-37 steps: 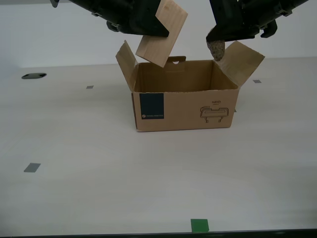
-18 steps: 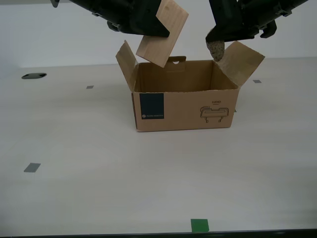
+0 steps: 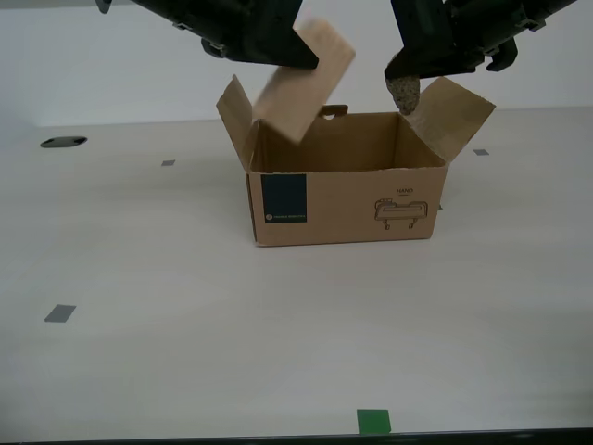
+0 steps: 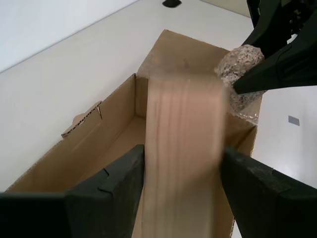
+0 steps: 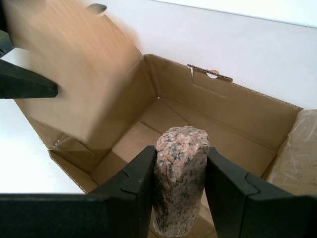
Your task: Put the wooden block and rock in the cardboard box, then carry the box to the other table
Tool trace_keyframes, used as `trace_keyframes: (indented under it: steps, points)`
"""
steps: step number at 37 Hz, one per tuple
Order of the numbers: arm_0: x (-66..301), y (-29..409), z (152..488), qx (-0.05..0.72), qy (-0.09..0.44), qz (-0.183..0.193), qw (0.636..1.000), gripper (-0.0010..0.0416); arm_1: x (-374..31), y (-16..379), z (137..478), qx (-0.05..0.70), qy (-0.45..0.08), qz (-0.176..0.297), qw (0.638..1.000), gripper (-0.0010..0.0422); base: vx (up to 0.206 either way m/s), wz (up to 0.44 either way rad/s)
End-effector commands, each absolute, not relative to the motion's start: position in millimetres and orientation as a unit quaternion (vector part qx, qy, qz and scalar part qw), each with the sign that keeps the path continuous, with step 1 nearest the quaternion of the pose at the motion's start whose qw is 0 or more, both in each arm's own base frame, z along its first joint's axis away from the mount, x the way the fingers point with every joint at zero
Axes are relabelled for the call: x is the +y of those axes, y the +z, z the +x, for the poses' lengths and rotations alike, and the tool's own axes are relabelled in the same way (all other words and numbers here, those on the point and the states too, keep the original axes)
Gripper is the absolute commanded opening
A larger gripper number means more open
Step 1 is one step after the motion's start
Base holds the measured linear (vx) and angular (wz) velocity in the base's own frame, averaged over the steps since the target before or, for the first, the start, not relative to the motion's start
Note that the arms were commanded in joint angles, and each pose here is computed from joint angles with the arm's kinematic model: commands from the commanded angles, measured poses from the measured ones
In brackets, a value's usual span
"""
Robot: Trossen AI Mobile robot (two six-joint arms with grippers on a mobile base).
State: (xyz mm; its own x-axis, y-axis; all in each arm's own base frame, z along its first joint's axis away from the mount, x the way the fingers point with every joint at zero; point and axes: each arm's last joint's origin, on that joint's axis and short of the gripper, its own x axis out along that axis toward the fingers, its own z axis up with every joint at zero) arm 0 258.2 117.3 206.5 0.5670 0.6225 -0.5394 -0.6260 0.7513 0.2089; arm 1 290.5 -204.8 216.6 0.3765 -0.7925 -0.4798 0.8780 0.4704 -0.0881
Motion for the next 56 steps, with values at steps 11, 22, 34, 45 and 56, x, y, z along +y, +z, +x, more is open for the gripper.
trace_keyframes:
  steps: [11,22,34,45,56]
  points:
    - [118,207,258,0.306,0.348,0.008,0.886,0.0174,-206,217,290,0.234,-0.510,0.089,0.823,0.0197,0.000,0.000]
    - [118,207,258,0.309,0.346,0.015,0.886,0.0303,-206,217,290,0.242,-0.506,0.076,0.824,0.0209,0.000,0.000]
    - [118,207,258,0.315,0.340,0.032,0.885,0.0372,-207,218,290,0.254,-0.501,0.055,0.826,0.0253,0.000,0.000]
    - [121,235,268,0.326,0.311,0.038,0.892,0.0361,-212,242,298,0.275,-0.483,-0.007,0.831,0.0294,0.000,0.000]
    - [122,293,277,0.345,0.259,0.040,0.901,0.0362,-216,281,306,0.310,-0.438,-0.060,0.842,0.0325,0.000,0.000]
